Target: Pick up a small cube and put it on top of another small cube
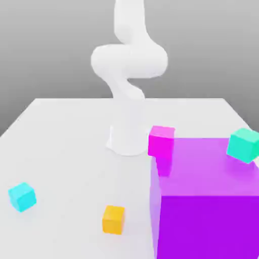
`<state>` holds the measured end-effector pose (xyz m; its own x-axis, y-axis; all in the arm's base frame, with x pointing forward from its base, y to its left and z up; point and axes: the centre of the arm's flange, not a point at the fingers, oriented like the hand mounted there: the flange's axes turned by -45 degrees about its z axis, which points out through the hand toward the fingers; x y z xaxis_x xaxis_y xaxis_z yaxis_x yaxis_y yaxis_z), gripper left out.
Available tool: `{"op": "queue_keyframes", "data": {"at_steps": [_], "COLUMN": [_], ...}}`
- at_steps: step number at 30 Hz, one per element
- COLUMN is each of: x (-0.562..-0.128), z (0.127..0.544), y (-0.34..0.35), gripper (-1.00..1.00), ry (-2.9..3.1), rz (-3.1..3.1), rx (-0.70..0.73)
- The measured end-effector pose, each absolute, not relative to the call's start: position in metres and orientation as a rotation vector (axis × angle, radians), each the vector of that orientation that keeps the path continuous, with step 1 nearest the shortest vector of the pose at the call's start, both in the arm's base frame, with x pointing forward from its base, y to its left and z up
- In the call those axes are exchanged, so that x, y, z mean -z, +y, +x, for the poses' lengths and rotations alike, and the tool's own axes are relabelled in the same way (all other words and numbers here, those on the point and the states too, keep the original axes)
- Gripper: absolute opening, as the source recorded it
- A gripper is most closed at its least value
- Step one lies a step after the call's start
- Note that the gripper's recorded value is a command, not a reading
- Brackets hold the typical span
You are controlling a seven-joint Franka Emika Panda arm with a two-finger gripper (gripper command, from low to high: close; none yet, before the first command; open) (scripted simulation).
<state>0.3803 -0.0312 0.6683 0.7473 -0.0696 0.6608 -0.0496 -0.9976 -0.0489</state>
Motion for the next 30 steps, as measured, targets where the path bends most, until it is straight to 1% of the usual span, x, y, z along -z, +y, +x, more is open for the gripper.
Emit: {"op": "queue_keyframes", "data": {"at_steps": [3,6,9,12,15,17,20,24,26,30], "x": [-0.61,-0.551,-0.49,-0.428,-0.367,-0.328,-0.273,-0.209,-0.186,-0.144], "z": [0.413,0.433,0.442,0.44,0.426,0.41,0.375,0.328,0.32,0.316], "y": [-0.071,-0.11,-0.148,-0.184,-0.218,-0.241,-0.277,-0.301,-0.305,-0.307], "gripper": [0.0,0.0,0.0,0.0,0.0,0.0,0.0,0.0,0.0,0.0], "ry": [0.206,0.316,0.432,0.553,0.679,0.77,0.925,1.065,1.087,1.095], "rz": [-2.931,-2.946,-2.955,-2.96,-2.962,-2.96,-2.949,-2.946,-2.949,-2.949], "rx": [0.958,0.822,0.691,0.561,0.432,0.346,0.215,0.041,0.013,0.002]}}
